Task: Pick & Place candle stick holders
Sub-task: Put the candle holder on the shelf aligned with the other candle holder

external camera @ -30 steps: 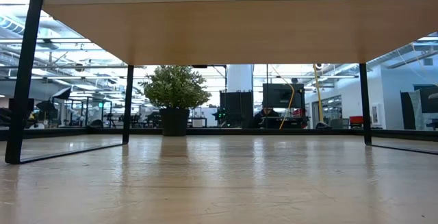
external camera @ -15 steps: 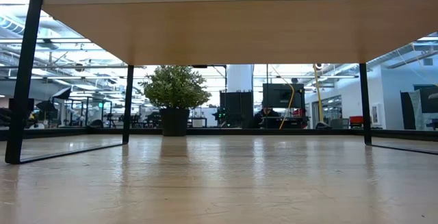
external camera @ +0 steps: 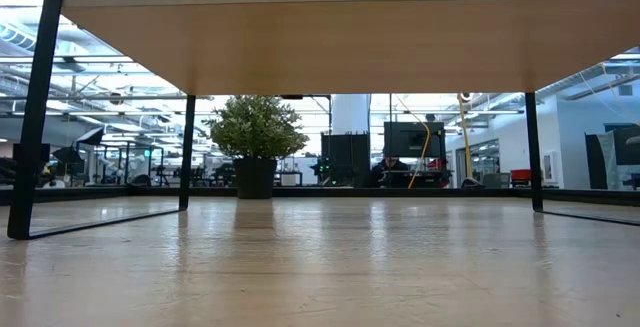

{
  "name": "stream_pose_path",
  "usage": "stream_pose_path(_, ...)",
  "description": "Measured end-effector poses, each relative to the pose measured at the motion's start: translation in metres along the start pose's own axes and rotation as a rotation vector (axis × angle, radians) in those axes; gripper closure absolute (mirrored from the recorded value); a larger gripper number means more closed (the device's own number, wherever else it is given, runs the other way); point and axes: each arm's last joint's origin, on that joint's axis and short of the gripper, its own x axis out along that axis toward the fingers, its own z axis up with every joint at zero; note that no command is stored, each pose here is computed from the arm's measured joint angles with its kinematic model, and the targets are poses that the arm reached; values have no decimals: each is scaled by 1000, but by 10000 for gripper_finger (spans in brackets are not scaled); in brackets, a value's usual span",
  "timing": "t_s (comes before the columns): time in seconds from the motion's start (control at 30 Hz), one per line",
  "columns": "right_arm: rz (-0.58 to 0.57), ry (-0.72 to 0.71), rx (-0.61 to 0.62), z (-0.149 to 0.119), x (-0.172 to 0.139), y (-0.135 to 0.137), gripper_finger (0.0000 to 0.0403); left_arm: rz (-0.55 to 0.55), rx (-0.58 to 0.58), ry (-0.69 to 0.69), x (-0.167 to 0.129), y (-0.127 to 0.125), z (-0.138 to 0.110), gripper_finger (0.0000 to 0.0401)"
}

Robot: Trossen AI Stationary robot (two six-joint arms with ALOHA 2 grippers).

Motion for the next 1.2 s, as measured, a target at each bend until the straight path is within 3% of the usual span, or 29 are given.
stream_pose_path(1.2, -27, -3, -60, -17, 7, 5, 391, -9, 4, 17, 0, 0, -1, 240)
